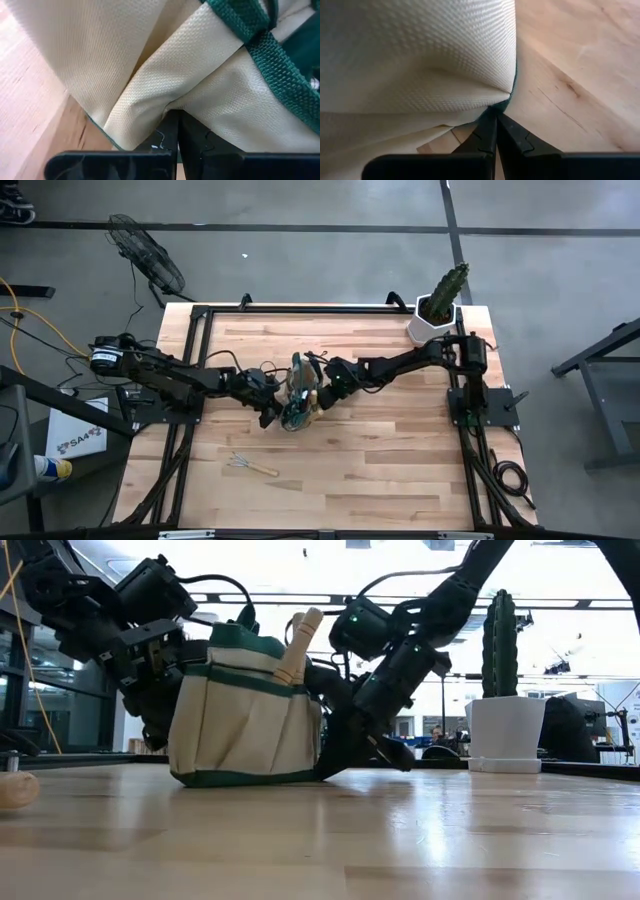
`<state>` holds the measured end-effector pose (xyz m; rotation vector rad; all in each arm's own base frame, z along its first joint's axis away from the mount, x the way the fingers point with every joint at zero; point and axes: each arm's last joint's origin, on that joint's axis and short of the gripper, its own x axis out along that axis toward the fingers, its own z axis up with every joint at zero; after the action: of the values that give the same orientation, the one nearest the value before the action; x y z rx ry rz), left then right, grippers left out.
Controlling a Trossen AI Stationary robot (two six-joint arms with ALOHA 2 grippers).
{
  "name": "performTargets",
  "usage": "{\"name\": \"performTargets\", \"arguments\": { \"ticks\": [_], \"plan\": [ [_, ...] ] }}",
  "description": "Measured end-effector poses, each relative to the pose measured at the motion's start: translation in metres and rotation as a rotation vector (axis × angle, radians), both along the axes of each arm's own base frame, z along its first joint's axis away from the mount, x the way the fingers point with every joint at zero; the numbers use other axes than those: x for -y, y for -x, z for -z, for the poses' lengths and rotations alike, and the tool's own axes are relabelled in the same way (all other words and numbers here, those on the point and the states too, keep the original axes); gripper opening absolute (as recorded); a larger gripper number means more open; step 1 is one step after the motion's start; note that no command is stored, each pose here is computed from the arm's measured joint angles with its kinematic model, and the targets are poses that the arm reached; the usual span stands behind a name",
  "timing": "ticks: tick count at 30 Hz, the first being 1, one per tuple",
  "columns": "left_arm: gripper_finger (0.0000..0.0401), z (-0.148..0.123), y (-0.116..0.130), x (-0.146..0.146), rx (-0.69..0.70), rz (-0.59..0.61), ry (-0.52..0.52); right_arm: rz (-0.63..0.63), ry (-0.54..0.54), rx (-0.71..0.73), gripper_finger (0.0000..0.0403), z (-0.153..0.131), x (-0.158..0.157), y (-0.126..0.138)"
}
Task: Pick & Place Garden tools in Gardening bag
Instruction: Adjust the gardening bag on the table
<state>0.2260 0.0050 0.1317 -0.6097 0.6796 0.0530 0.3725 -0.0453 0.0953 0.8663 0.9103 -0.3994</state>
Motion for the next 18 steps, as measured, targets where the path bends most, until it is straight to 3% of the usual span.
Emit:
{"name": "performTargets", "arguments": {
  "ticks": [12,18],
  "plan": [
    [0.0000,-0.013,0.005,0.001,0.044,0.038,0.016,0.019,0.059,-0.054,0.0004,-0.035,0.004,0.018],
    [0.0000,-0.017,0.013,0.001,0.009,0.027,-0.008,-0.012,0.006,-0.110,0.0004,-0.034,-0.003,0.023]
  ]
}}
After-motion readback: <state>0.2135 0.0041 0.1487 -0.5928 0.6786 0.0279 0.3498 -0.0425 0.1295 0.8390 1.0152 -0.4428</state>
